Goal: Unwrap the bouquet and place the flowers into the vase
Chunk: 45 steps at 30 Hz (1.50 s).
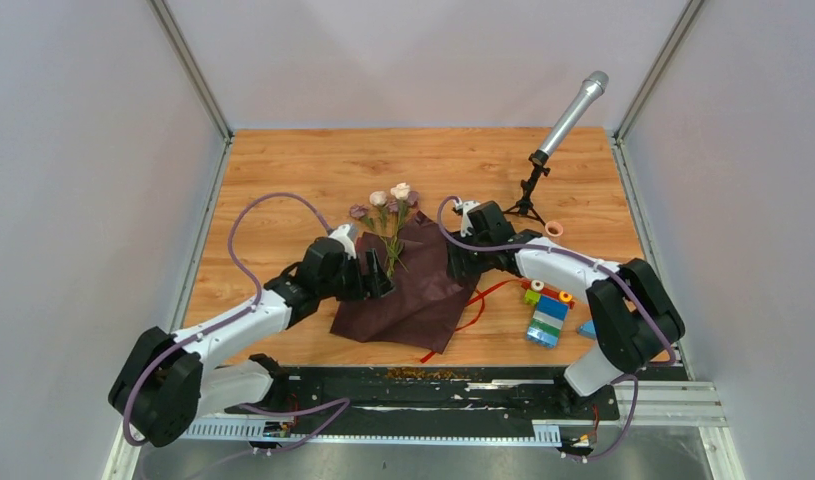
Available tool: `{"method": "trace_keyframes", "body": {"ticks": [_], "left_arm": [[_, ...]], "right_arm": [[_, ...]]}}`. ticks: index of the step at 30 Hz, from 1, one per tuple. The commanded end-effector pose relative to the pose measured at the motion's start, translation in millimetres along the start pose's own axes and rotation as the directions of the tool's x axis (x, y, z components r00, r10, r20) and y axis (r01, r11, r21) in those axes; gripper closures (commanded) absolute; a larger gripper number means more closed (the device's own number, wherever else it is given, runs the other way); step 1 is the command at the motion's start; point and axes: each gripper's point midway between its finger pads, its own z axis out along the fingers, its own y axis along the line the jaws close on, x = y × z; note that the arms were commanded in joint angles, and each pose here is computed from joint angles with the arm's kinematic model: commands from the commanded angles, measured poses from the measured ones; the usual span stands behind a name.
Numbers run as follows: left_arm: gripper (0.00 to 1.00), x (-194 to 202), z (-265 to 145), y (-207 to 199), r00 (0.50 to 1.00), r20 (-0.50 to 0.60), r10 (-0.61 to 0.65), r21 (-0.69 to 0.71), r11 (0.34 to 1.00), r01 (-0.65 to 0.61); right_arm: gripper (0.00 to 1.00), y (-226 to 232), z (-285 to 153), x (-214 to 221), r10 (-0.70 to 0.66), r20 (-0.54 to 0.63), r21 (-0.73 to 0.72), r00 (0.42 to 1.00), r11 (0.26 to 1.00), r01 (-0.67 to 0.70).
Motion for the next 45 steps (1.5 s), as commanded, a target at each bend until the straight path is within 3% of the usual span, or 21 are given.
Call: {"method": "trace_keyframes", "body": {"ticks": [1,6,10,15,27,39,45], "left_arm": [[0.08,-44.9,-23.4,-15.6,0.996,0.067,0.061,0.004,0.998,-0.061],[0.00,-86.9,-41.9,-14.8,0.987,0.080,0.141,-0.023,0.990,-0.139],[0.07,-111.2,-36.4,-16.5,0.973,0.036,0.229,-0.047,0.973,-0.227],[0.17,-119.9,-10.7,-19.8,0.970,-0.023,0.241,-0.022,0.970,-0.242],[0.19,-157.5,-4.8,7.7,0.982,0.033,0.186,-0.070,0.981,-0.184],[0.18,-162.0,-6.9,10.2,0.991,0.048,0.128,-0.014,0.992,-0.128],[0.19,-162.5,-7.4,10.1,0.992,0.051,0.115,0.001,0.993,-0.115]], "right_arm": [[0.47,30.3,-30.0,-50.8,-0.026,0.146,-0.105,0.989,0.994,0.042],[0.45,55.9,-36.3,-69.8,-0.015,0.195,-0.179,0.981,0.983,0.050],[0.47,69.6,-32.6,-79.7,0.005,0.213,-0.195,0.977,0.980,0.038],[0.52,84.4,-17.3,-85.5,0.068,0.207,-0.264,0.976,0.964,-0.011],[0.54,123.6,30.9,-81.1,0.034,0.128,-0.374,0.991,0.927,0.016],[0.61,121.1,66.0,-66.6,-0.003,0.063,-0.339,0.998,0.941,0.024],[0.73,119.7,72.1,-64.0,-0.008,0.052,-0.334,0.999,0.942,0.025]]}}
